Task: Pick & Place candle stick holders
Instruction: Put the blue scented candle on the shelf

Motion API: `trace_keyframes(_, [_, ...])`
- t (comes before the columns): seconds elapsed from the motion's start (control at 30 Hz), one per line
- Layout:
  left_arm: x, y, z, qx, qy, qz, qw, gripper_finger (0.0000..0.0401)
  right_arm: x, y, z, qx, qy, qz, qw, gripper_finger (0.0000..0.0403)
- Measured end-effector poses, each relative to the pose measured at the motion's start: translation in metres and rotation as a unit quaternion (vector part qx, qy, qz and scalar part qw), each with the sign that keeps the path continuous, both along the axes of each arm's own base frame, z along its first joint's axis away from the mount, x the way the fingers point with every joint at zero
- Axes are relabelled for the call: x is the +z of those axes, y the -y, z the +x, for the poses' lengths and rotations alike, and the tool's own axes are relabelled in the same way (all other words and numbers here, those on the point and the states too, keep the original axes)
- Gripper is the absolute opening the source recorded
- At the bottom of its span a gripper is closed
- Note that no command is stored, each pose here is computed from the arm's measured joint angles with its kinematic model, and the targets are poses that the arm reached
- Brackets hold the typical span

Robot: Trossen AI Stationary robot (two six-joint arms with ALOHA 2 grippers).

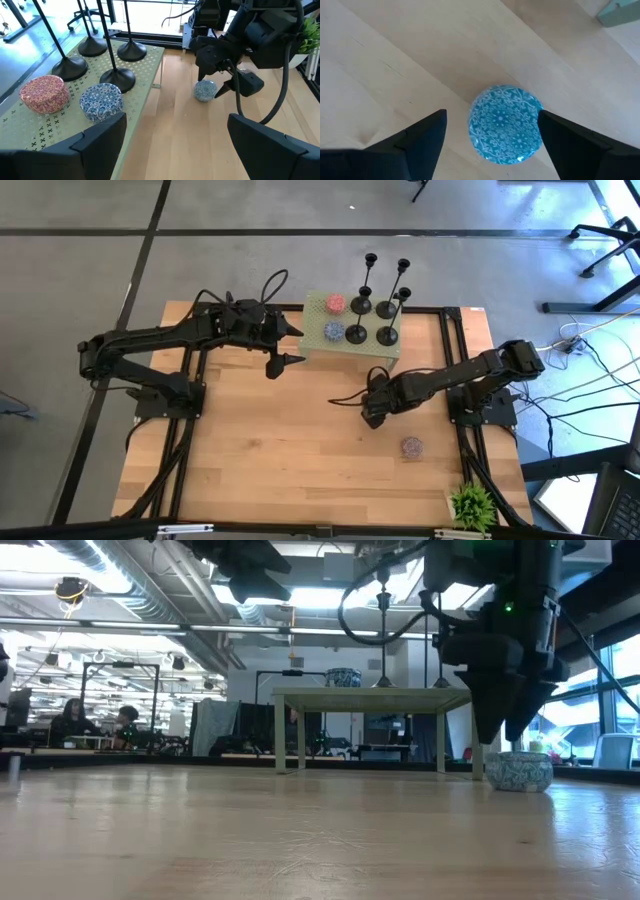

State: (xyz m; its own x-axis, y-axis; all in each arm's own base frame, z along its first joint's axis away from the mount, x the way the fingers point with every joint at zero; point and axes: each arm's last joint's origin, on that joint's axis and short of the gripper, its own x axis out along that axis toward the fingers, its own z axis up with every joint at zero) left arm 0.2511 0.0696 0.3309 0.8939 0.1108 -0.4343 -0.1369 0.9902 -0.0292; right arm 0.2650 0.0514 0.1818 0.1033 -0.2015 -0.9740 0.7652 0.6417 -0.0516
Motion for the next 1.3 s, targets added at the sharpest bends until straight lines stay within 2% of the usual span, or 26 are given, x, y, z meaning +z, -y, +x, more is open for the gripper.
trace_keyframes(0.47, [0.0, 0.0, 0.0, 0.0, 0.0, 0.0, 1.0, 0.0345, 0.002, 0.0, -0.002, 0.015, -0.024, 0.013, 1.0, 0.0315])
trace_keyframes(0.87, [0.0, 0.0, 0.0, 0.0, 0.0, -0.001, 1.0, 0.0345, 0.003, 0.009, -0.001, 0.003, -0.023, -0.004, 1.0, 0.0315])
trace_keyframes(1.03, [0.0, 0.0, 0.0, 0.001, 0.0, -0.001, 1.0, 0.0345, 0.003, 0.016, 0.0, 0.041, -0.029, -0.056, 0.997, 0.0315])
trace_keyframes(1.17, [0.0, 0.0, 0.0, 0.0, 0.0, -0.001, 1.0, 0.0345, 0.003, 0.017, 0.0, 0.073, -0.038, -0.058, 0.995, 0.0315])
trace_keyframes(1.3, [0.0, 0.0, 0.0, 0.0, 0.0, -0.001, 1.0, 0.0345, 0.003, 0.017, 0.0, 0.057, -0.032, -0.057, 0.996, 0.0314])
